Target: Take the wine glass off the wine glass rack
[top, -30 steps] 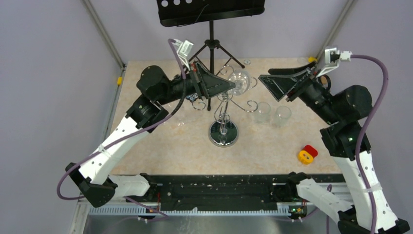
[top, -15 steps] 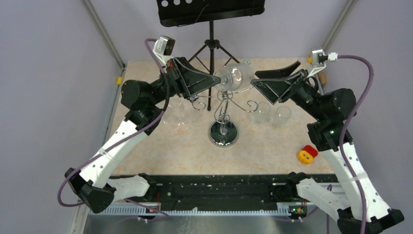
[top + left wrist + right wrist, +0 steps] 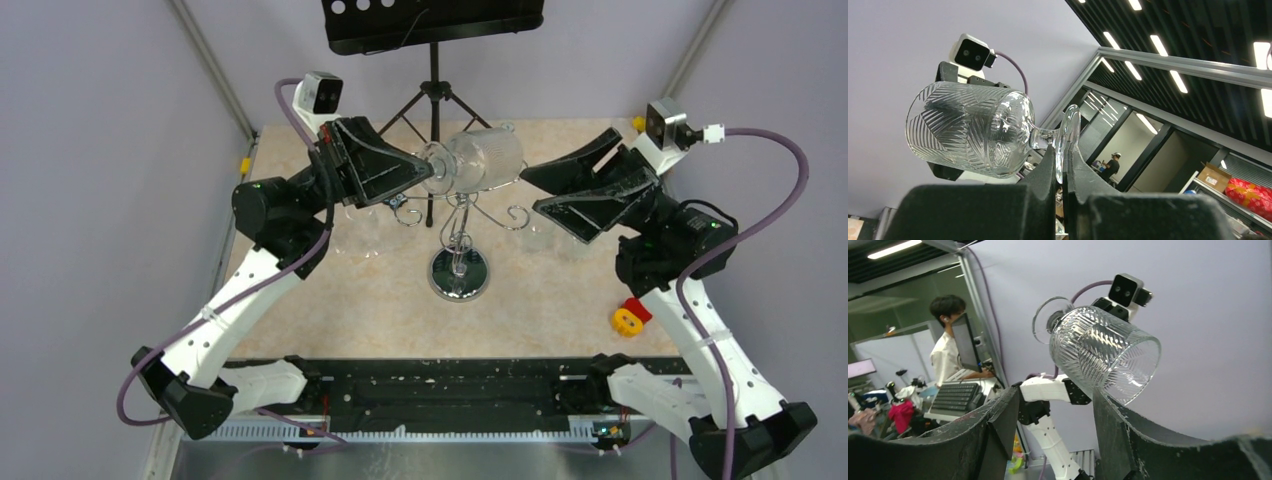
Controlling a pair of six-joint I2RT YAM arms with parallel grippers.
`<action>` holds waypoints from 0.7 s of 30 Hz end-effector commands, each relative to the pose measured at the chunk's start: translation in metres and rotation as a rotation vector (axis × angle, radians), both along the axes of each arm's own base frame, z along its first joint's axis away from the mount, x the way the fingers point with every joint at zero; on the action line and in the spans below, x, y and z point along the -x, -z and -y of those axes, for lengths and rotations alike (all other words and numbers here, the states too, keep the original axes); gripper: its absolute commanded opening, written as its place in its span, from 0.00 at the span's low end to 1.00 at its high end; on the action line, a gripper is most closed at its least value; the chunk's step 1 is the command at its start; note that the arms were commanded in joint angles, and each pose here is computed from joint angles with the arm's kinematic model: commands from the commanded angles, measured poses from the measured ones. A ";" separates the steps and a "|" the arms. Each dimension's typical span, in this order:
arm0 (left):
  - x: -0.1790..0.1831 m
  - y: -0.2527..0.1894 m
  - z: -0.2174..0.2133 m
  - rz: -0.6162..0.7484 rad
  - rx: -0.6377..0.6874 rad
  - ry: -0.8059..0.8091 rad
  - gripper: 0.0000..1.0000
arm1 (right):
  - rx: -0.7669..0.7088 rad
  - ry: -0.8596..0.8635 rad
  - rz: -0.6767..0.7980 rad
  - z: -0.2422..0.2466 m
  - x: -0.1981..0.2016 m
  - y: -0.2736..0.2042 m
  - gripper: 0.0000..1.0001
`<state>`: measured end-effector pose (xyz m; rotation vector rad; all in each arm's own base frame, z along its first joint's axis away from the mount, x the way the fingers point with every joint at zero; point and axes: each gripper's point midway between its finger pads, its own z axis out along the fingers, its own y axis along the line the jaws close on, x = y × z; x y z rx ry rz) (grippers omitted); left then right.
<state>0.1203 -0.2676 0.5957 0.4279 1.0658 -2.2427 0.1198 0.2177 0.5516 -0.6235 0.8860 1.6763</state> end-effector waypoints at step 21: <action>0.021 -0.016 -0.014 0.061 0.085 0.047 0.00 | -0.004 -0.139 0.229 -0.013 0.031 -0.010 0.64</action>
